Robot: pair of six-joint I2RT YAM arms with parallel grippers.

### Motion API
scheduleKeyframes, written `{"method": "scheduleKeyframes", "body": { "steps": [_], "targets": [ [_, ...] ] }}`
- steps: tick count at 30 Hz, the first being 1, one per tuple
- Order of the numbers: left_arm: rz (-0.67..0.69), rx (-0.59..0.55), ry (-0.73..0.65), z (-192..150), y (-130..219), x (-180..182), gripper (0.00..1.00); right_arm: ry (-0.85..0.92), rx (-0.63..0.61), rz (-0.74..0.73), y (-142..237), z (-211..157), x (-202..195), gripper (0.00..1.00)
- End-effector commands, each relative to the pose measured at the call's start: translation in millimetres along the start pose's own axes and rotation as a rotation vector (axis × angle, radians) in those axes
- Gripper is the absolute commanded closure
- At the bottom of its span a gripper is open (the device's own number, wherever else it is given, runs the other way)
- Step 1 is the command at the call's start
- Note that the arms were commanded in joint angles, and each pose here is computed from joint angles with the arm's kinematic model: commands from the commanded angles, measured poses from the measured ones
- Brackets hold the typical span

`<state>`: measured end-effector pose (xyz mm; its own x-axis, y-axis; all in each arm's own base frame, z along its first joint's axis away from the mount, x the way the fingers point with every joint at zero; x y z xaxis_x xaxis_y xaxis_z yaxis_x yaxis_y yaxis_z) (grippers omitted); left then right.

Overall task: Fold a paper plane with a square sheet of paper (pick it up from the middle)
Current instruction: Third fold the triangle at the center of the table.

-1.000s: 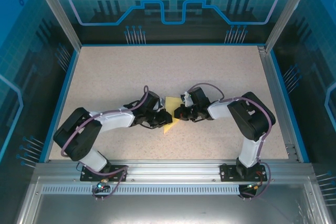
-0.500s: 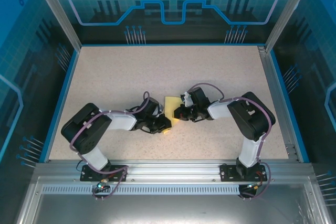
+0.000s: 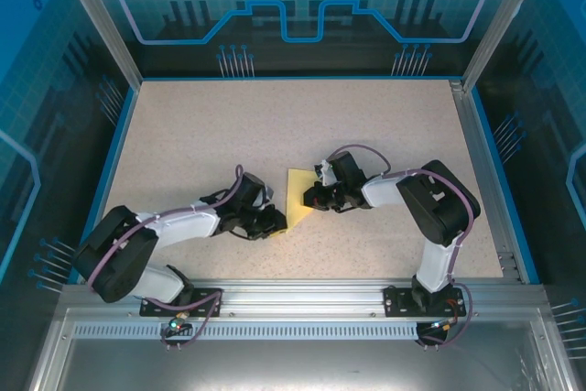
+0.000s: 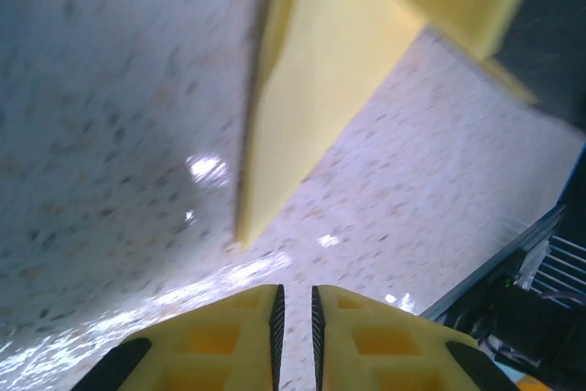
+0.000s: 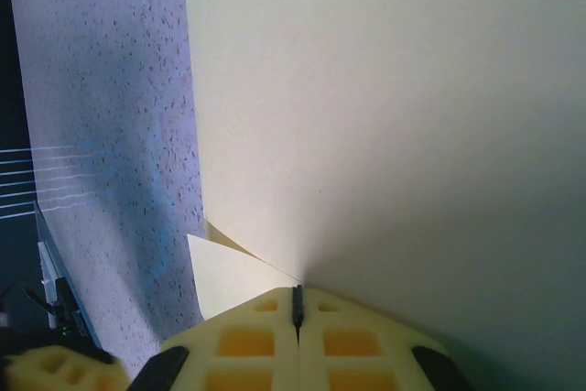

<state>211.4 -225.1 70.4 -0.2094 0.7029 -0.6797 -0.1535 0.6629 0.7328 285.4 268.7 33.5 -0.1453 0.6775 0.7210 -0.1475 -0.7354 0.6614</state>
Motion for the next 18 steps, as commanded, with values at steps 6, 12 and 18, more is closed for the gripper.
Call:
{"method": "scheduleKeyframes", "body": {
  "steps": [6, 12, 18],
  "targets": [
    [0.096, -0.094, -0.104, 53.6, -8.6, -23.7, 0.84, -0.016, -0.043, -0.024, 19.6, 11.7, 8.5, 0.96],
    [0.136, -0.076, -0.128, 68.1, -29.3, -21.7, 0.85, -0.055, -0.134, -0.078, 56.4, 15.0, -5.9, 0.88],
    [0.163, -0.076, -0.127, 66.2, -28.9, -13.0, 0.84, -0.084, -0.129, -0.093, 67.5, 4.9, -19.3, 0.82]
  ]
}}
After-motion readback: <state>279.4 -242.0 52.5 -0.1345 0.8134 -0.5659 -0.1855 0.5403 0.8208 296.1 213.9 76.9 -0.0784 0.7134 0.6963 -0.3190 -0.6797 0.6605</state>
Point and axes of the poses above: each hand's point on the last joint's axis, 136 mm out from that joint toward the fingers, its own y axis back along the fingers, its own x axis along the line the jaws close on, z = x × y, the point moved 3 cm from there along y, back along the fingers, and after that the axes turned 2 degrees about y, right-handed, at the moved point
